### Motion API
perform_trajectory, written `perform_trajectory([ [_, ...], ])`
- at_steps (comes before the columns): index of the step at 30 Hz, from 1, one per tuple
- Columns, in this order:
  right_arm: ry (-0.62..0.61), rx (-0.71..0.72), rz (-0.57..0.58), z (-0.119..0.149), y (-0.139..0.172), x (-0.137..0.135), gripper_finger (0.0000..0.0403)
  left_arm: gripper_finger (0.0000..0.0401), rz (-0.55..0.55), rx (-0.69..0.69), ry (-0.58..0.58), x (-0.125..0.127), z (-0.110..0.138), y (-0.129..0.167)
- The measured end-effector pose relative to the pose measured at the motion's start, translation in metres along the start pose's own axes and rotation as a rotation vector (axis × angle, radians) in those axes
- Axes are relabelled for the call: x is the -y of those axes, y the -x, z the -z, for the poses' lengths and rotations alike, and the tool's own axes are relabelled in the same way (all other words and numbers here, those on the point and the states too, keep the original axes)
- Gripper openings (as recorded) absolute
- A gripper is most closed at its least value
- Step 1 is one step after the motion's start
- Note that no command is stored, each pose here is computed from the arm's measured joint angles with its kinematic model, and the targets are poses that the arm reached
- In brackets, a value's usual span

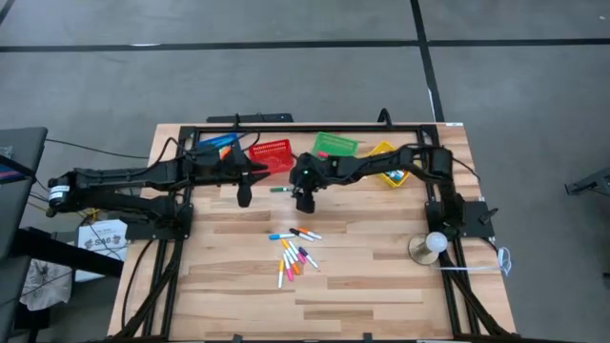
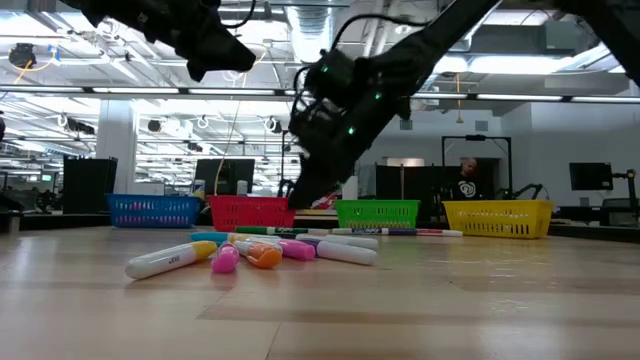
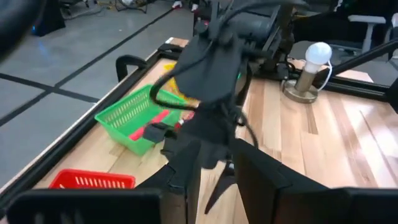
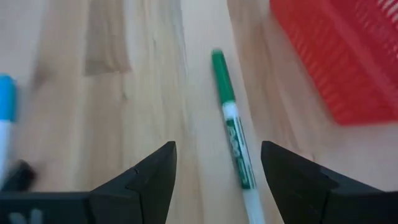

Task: Pick & Place Markers
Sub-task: Put the small green marker pen into the red bin

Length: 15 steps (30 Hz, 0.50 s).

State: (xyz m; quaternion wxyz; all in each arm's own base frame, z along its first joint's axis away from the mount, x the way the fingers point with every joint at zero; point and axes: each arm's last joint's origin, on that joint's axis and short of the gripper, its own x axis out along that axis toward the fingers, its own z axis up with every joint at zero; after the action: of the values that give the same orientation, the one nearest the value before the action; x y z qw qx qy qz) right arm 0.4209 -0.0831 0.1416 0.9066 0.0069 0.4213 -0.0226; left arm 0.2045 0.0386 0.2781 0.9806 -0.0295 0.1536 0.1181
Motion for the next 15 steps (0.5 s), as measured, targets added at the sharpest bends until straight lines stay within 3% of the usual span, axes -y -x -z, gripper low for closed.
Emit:
perform_trajectory([
  [9, -0.003, -0.072, 0.041, 0.006, -0.030, 0.002, 0.0219, 0.0092, 0.016, -0.028, 0.013, 0.004, 0.004, -0.006],
  [15, -0.025, -0.115, 0.048, 0.014, -0.040, 0.002, 0.0177, 0.0092, 0.018, -0.035, 0.012, 0.005, 0.005, -0.008],
])
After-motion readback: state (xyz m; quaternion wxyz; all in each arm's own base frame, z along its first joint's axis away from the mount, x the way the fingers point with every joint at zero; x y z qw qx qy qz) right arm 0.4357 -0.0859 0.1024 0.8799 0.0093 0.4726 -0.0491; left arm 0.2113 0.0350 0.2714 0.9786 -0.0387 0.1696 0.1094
